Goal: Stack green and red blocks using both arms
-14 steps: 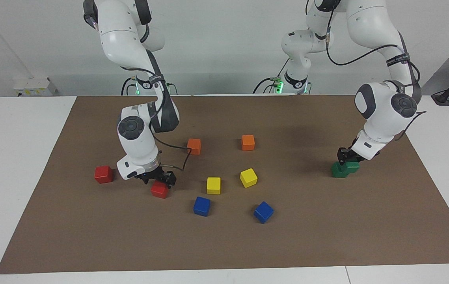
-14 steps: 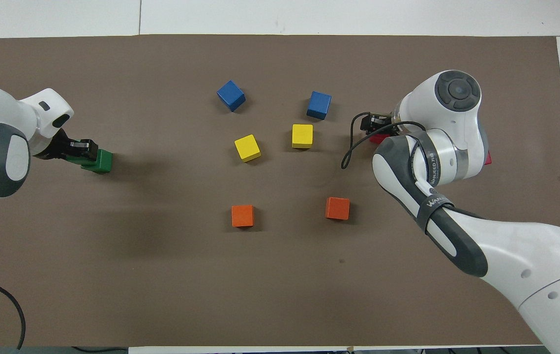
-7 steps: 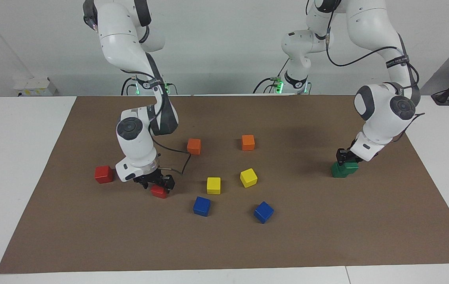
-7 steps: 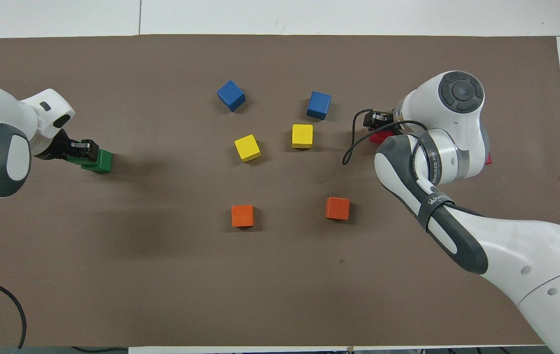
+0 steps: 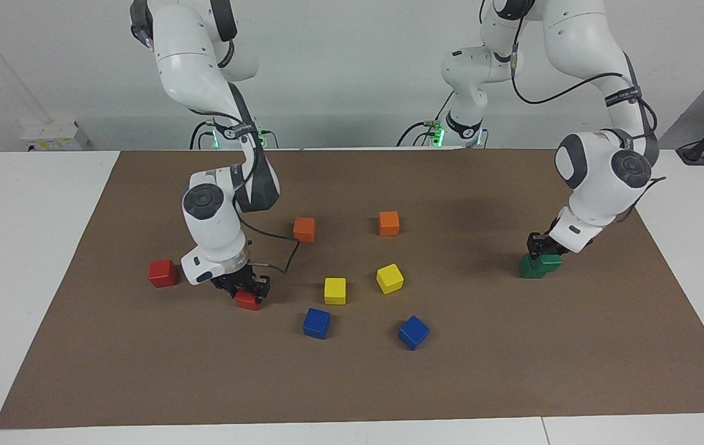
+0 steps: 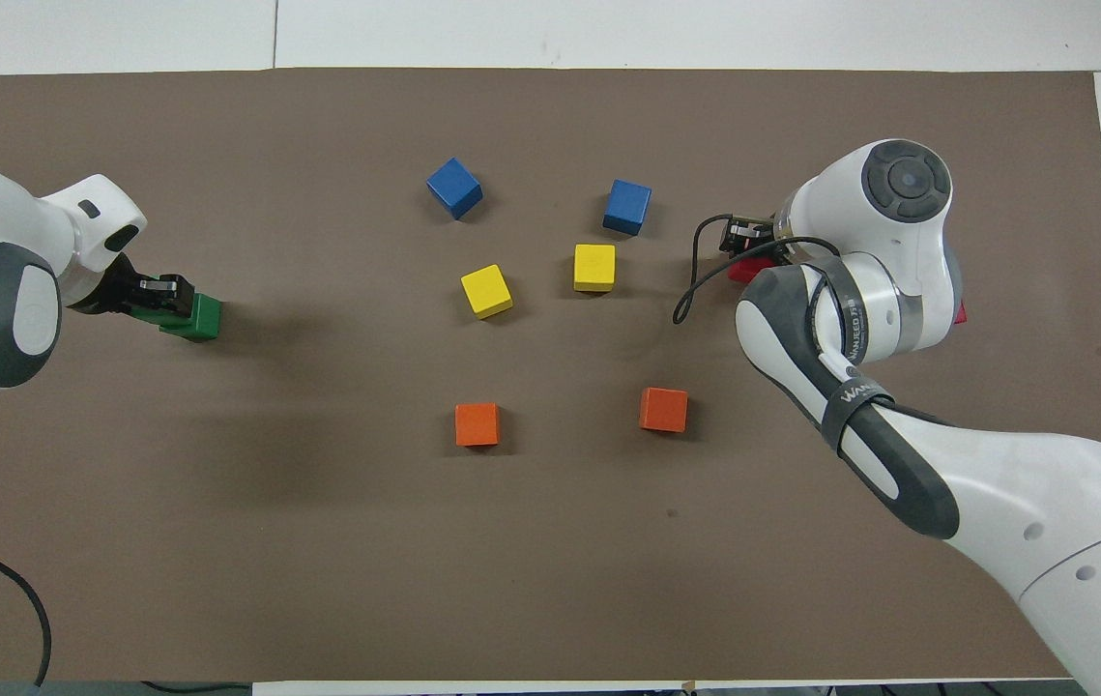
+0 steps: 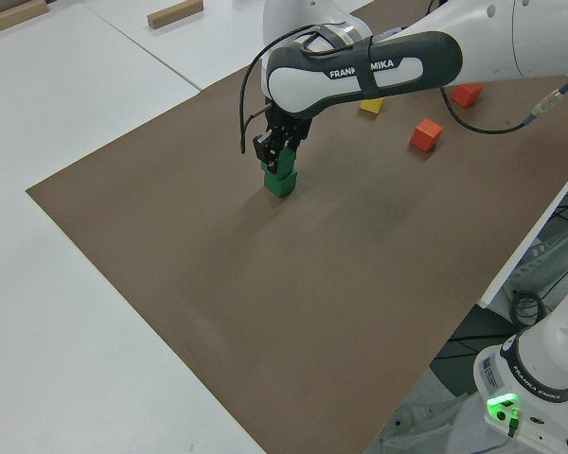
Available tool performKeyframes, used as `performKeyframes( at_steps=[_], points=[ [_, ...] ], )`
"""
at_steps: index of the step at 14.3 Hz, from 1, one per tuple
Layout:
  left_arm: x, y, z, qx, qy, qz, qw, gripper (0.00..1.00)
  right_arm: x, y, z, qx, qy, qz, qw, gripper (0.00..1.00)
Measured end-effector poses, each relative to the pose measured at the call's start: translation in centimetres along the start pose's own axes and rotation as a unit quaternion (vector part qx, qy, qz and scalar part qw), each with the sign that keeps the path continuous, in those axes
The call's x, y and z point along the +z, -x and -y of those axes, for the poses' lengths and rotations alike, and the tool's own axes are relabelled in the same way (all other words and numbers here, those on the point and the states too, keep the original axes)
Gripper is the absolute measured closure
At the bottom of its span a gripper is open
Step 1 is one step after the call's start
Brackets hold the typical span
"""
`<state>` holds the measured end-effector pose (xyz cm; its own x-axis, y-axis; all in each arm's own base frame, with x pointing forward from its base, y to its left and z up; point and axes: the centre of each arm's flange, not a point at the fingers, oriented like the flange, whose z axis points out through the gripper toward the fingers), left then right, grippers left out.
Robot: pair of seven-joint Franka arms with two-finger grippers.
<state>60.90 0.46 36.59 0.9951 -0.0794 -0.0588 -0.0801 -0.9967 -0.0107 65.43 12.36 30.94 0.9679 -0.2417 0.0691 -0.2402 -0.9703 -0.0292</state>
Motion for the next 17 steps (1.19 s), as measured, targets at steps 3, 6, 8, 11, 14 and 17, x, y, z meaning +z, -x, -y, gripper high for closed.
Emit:
performKeyframes(
  at_steps=[3,6,8,11,14,17],
  points=[
    [0.5,0.2,-0.1,0.0,0.001,0.005,1.0,0.33,-4.6,-1.6,-0.8,-0.025,0.019,0.034,0.999,0.46],
    [1.2,0.5,-0.2,0.001,0.002,0.012,1.0,0.0,-12.0,-3.8,-5.4,-0.091,0.025,0.035,0.995,0.46],
    [1.1,0.4,-0.1,0.0,0.002,0.012,1.0,0.0,-15.4,-4.6,-10.0,-0.153,0.035,0.029,0.987,0.46],
    [0.0,0.1,-0.1,0.0,0.001,0.007,1.0,0.0,-17.0,-4.9,-16.5,-0.228,0.035,0.046,0.972,0.46],
    [-2.3,0.3,-0.1,-0.001,0.0,0.01,1.0,0.0,-14.8,-4.0,-19.9,-0.246,0.032,0.063,0.967,0.46],
    [-5.4,1.2,-0.2,0.0,-0.002,0.006,1.0,0.0,-12.2,-2.7,-20.5,-0.245,0.032,0.055,0.967,0.46]
  ],
)
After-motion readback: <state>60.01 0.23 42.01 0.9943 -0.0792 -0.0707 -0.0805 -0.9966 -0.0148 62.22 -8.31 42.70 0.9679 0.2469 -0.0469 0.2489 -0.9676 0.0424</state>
